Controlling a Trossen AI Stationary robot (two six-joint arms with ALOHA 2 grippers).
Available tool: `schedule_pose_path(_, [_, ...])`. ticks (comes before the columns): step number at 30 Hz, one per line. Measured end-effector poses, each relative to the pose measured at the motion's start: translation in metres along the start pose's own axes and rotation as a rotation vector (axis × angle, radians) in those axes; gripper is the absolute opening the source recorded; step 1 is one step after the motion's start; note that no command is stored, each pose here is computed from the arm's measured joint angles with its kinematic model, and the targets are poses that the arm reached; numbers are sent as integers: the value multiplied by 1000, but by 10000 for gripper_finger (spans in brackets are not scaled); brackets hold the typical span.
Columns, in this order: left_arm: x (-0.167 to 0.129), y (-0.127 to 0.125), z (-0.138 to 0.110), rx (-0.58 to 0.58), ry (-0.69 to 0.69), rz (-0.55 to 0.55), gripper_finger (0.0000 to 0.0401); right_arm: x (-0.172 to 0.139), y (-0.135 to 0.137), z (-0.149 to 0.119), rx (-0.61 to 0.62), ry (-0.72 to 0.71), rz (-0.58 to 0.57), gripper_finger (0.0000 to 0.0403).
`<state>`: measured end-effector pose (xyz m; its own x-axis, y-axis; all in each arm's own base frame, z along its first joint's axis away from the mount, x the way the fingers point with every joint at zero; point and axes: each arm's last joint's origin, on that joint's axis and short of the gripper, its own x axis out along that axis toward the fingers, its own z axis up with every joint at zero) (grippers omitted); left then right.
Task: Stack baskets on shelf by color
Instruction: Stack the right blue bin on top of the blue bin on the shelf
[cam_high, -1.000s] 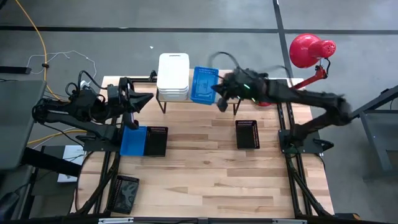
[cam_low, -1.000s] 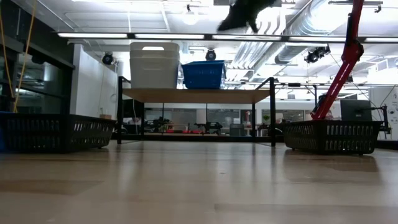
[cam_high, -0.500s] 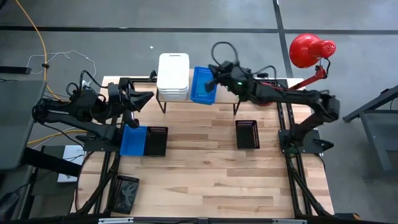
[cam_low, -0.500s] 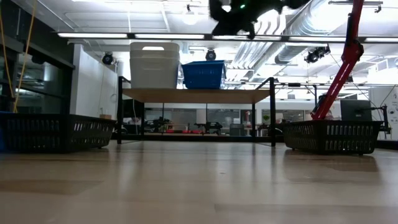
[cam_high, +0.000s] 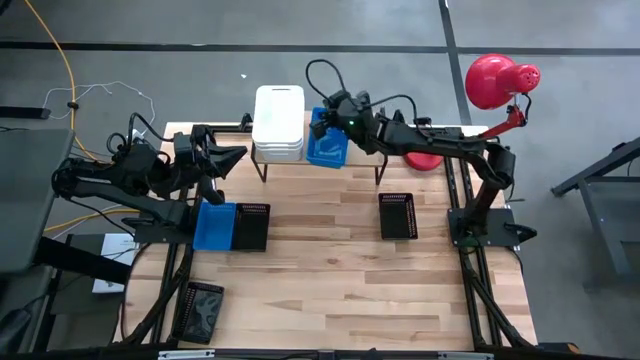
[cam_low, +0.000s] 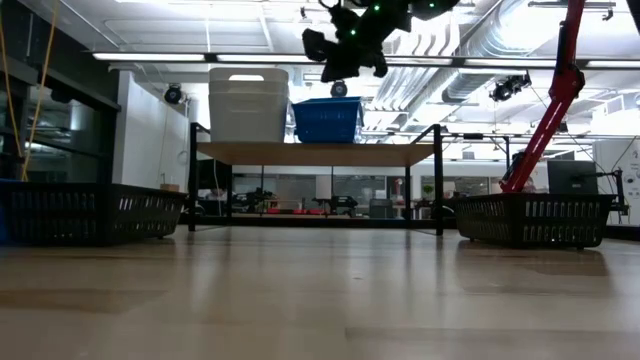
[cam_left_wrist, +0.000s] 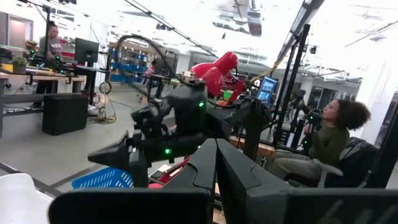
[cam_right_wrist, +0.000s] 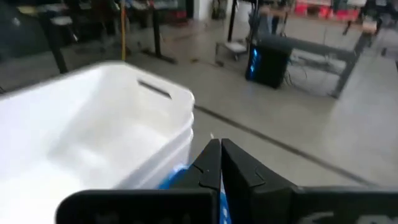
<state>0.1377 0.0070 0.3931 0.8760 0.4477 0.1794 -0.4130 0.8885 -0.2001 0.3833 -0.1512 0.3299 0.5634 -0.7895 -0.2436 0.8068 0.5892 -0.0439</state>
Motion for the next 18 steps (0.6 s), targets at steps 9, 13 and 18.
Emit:
schedule_pose_path(9, [0, 0, 0, 0, 0, 1, 0, 12, -11, -19, 59, 134, -57, 0])
schedule_pose_path(13, [0, 0, 0, 1, 1, 1, 0, 0, -13, 5, 12, 83, -36, 0])
schedule_pose_path(18, [0, 0, 0, 2, 4, 0, 0, -39, -15, 22, -152, 185, 18, 0])
